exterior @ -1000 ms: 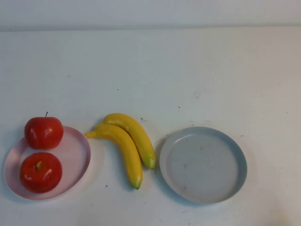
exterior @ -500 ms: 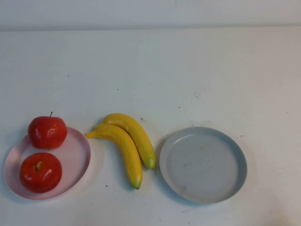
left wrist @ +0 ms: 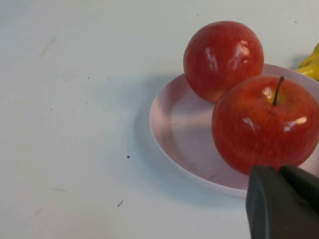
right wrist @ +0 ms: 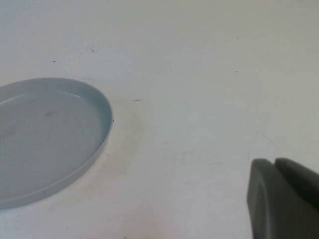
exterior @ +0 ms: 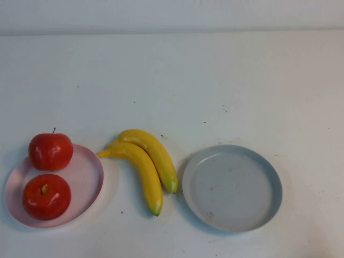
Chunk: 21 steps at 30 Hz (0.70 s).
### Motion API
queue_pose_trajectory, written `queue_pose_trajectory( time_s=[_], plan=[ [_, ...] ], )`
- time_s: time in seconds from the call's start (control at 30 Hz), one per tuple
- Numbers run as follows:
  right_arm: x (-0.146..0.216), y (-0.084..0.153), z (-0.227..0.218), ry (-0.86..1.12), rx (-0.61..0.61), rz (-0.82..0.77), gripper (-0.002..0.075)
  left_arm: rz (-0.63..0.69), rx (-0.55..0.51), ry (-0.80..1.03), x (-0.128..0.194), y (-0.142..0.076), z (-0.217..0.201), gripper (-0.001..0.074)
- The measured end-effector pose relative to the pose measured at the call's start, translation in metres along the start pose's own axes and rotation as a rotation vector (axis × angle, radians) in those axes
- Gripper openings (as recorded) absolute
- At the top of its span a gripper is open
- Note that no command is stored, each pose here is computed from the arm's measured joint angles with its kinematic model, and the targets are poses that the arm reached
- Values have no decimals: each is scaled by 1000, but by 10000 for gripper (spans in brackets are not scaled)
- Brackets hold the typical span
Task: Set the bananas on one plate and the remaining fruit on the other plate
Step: Put another type of fruit in the right plate
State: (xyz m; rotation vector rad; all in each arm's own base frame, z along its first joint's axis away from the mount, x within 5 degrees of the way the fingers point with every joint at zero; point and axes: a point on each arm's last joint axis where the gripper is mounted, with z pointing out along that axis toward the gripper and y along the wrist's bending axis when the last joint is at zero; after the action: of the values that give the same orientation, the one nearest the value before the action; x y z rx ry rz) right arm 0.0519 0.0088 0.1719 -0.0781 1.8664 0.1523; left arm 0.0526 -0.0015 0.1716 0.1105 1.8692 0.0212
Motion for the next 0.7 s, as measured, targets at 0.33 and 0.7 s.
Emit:
queue_pose_trajectory(
  time_s=[0.33,0.7],
  plan=[
    [-14,4,-1,-155,-59,197,-17,0,0,0,0,0,0,3],
    [-38,-2,-8,-424,-72,462,-17,0,0,0,0,0,0,3]
  ],
)
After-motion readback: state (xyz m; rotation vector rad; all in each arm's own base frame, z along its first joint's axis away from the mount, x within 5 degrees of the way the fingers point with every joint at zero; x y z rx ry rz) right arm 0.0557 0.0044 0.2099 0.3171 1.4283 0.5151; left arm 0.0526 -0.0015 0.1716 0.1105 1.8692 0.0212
